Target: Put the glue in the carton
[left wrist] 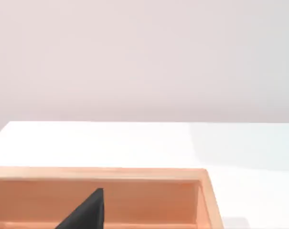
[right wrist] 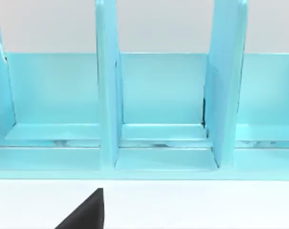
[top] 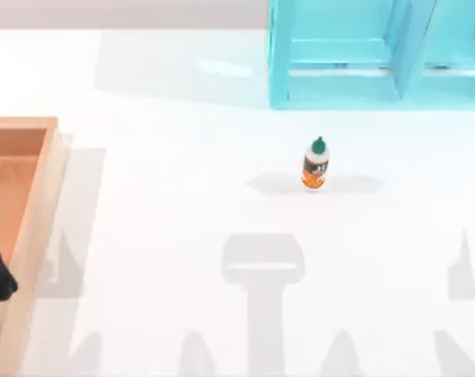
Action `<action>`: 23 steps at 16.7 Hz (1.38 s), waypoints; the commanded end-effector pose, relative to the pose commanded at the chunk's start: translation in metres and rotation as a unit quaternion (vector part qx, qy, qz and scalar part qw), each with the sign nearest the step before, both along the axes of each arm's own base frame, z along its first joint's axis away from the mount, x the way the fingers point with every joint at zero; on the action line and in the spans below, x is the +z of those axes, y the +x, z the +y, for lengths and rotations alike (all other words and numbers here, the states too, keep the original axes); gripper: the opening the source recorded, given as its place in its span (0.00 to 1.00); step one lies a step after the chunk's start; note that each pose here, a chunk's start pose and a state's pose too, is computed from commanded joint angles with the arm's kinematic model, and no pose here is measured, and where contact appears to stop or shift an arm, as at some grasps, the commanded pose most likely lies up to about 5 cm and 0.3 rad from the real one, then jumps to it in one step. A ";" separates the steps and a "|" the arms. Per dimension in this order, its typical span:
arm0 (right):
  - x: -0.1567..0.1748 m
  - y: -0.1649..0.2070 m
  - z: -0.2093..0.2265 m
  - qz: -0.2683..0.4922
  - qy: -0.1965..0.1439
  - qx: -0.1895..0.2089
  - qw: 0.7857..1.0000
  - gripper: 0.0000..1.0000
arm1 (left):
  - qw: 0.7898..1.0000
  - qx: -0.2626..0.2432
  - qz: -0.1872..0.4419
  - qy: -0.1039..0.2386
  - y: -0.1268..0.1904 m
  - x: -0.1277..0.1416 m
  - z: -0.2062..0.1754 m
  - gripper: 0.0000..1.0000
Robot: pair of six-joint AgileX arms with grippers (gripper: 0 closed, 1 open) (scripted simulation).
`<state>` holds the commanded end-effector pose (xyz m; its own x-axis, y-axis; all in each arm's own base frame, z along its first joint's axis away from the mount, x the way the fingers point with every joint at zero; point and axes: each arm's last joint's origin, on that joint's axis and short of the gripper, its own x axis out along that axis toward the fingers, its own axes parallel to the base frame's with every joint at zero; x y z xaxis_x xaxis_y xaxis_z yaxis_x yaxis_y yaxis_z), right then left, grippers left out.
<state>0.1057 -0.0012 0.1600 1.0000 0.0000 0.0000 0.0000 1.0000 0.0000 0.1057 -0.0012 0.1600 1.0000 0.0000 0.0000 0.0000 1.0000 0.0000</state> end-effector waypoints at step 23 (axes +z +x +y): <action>0.000 0.000 0.000 0.000 0.000 0.000 1.000 1.00 | 0.995 -0.003 0.093 -0.044 0.154 0.018 -0.250 1.00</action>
<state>0.1057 -0.0012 0.1600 1.0000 0.0000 0.0000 0.0000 1.0000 0.0000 0.2601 -0.2513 0.1783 0.9825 -0.0136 -0.1855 -0.0027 0.9962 -0.0876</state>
